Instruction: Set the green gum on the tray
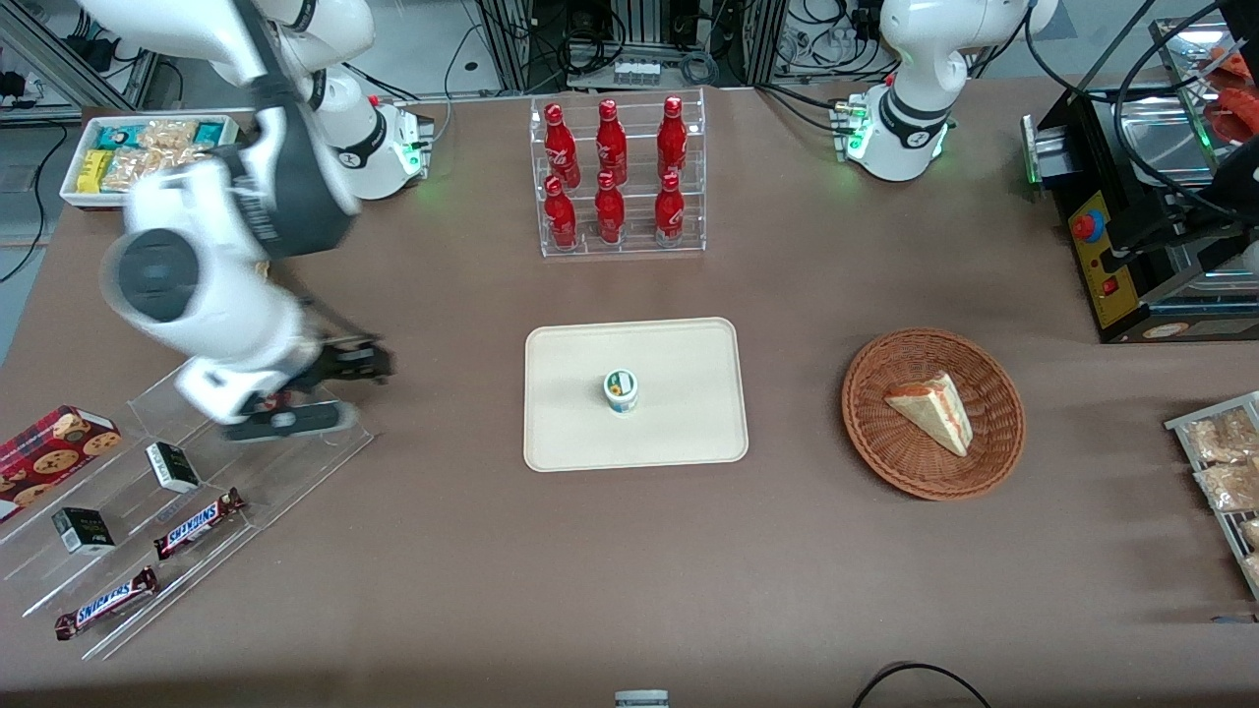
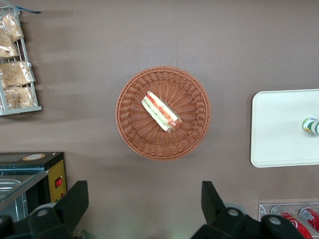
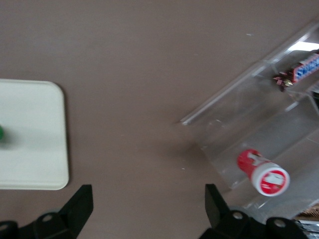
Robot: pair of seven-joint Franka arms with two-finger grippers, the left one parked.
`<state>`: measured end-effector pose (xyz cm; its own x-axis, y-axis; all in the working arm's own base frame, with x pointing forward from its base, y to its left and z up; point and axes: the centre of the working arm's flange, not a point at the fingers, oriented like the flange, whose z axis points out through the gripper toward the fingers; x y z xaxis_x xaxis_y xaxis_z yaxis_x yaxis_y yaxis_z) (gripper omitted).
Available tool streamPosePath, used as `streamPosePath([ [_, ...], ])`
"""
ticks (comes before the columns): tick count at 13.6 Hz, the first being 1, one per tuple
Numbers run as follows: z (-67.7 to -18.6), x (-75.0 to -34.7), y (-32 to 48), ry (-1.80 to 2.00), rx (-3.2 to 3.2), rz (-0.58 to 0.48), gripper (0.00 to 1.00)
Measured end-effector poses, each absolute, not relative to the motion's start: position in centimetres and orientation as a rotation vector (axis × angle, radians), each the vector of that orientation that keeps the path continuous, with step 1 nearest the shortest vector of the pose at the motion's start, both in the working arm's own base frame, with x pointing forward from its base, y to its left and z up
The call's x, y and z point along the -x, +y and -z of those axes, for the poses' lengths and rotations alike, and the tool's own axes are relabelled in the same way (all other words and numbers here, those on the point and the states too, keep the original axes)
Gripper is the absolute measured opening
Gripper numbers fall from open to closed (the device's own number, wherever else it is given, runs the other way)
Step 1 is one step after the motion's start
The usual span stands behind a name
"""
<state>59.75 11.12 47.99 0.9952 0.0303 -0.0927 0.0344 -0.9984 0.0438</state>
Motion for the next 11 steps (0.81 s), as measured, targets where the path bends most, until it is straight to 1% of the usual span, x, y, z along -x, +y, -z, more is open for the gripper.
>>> streamPosePath([
  [4, -49.8, -58.6, 3.7, -0.089, -3.108, 0.134, 1.0],
  [8, -54.0, -55.9, -1.1, -0.137, -3.122, 0.124, 1.0],
  [11, -56.6, -53.6, -2.6, -0.159, -3.125, 0.173, 1.0],
])
